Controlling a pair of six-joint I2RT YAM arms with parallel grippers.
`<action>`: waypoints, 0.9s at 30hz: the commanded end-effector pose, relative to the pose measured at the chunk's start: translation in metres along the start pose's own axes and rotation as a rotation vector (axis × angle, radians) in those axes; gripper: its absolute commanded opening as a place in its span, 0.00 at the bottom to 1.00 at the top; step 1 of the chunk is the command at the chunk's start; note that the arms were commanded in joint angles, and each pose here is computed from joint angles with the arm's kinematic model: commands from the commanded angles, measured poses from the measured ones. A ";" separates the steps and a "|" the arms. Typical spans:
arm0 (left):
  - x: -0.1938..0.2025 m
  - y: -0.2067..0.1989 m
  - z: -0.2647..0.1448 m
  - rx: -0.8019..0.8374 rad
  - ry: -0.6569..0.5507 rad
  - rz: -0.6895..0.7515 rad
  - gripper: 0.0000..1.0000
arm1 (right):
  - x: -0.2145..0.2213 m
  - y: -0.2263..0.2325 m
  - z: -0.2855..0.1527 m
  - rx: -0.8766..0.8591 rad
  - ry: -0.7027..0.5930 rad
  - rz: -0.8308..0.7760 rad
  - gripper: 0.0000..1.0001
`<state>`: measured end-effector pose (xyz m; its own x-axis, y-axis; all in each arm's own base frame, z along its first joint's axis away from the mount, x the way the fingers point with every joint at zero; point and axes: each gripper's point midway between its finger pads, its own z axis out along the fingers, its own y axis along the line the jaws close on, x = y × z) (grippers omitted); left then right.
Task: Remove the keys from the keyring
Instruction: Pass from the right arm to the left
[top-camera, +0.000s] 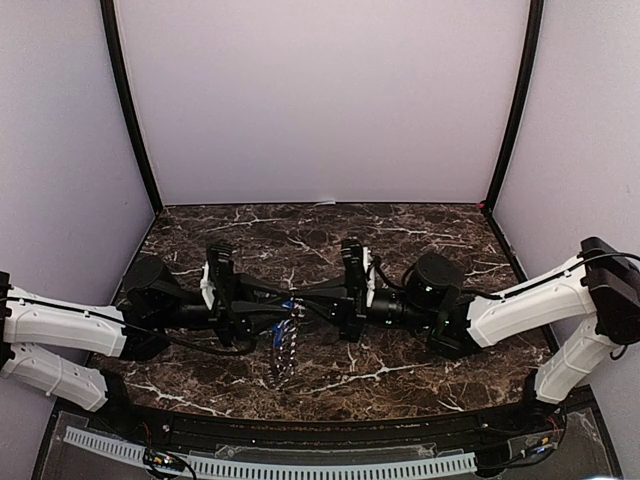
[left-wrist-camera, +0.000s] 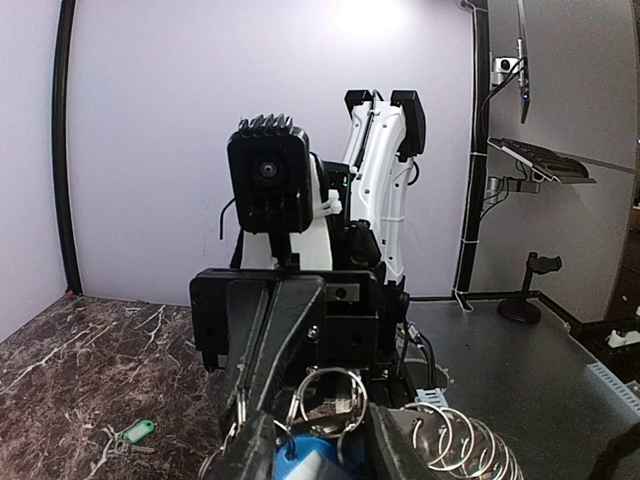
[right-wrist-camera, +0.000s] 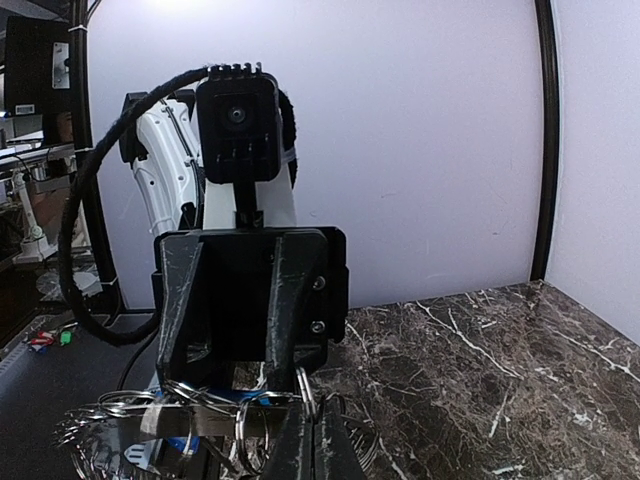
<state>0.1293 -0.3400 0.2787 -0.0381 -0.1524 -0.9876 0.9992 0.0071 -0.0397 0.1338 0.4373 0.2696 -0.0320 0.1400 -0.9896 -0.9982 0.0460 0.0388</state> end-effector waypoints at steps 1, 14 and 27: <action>-0.013 0.010 -0.006 -0.087 -0.065 0.006 0.32 | -0.020 0.006 0.005 -0.029 -0.055 -0.009 0.00; -0.024 0.017 -0.024 -0.128 -0.073 -0.132 0.45 | -0.019 0.005 0.000 -0.010 -0.037 -0.030 0.00; 0.003 0.015 -0.004 -0.038 0.048 -0.193 0.37 | -0.017 0.007 0.002 -0.030 -0.020 -0.034 0.00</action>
<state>0.1435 -0.3339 0.2690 -0.2313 -0.1088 -0.9668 0.9713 0.0313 -0.2359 0.1317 0.4395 0.2496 -0.0498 0.0574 -0.9971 -0.9979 0.0396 0.0521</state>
